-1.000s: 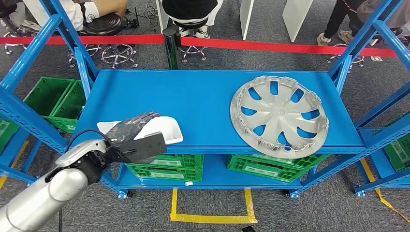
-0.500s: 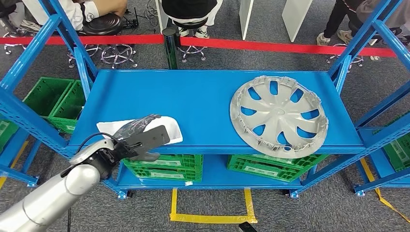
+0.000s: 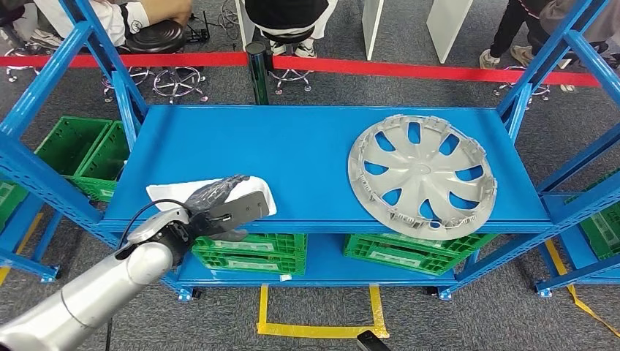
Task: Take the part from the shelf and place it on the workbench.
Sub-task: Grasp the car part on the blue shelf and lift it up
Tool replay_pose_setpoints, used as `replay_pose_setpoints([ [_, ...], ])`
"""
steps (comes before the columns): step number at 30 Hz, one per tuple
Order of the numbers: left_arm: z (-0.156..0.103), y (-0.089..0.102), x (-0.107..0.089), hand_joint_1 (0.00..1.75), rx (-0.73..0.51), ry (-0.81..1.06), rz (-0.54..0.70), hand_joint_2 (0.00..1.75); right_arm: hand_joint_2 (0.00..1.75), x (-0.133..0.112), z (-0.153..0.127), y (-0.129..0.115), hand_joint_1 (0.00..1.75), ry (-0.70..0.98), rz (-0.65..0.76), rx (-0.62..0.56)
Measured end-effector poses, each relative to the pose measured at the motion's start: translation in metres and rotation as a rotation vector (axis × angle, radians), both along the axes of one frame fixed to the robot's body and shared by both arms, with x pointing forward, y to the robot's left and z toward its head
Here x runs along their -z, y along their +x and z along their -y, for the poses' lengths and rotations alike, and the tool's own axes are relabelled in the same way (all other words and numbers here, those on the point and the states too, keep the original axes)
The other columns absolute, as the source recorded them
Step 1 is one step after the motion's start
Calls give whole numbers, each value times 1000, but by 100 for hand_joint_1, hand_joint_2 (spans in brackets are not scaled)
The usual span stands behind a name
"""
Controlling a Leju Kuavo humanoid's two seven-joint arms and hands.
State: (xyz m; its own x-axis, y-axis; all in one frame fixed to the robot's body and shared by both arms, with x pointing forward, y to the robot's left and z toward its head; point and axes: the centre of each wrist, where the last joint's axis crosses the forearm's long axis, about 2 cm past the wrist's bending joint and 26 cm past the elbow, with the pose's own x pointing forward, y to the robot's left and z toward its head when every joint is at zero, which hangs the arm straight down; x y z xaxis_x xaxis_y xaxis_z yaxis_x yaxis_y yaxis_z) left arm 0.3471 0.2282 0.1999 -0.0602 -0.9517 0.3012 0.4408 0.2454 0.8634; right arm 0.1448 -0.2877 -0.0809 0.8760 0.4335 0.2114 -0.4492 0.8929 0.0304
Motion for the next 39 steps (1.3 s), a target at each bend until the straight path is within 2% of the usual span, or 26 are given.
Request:
replay_pose_setpoints([
  [14, 1, -2, 22, 0, 3, 149, -19, 175, 175, -3, -1, 9, 0, -13, 3, -29],
  [26, -1, -2, 31, 0, 6, 212, -27, 175, 175, -4, -3, 12, 0, -16, 9, -41],
  [30, -2, -2, 32, 171, 8, 221, -22, 175, 175, -4, -3, 13, 0, -13, 10, -49],
  [31, -2, -2, 33, 175, 10, 223, -19, 175, 175, -4, -3, 13, 0, -11, 10, -51],
  [39, -3, -2, 33, 175, 15, 229, -12, 175, 175, -5, -4, 15, 0, -3, 12, -47],
])
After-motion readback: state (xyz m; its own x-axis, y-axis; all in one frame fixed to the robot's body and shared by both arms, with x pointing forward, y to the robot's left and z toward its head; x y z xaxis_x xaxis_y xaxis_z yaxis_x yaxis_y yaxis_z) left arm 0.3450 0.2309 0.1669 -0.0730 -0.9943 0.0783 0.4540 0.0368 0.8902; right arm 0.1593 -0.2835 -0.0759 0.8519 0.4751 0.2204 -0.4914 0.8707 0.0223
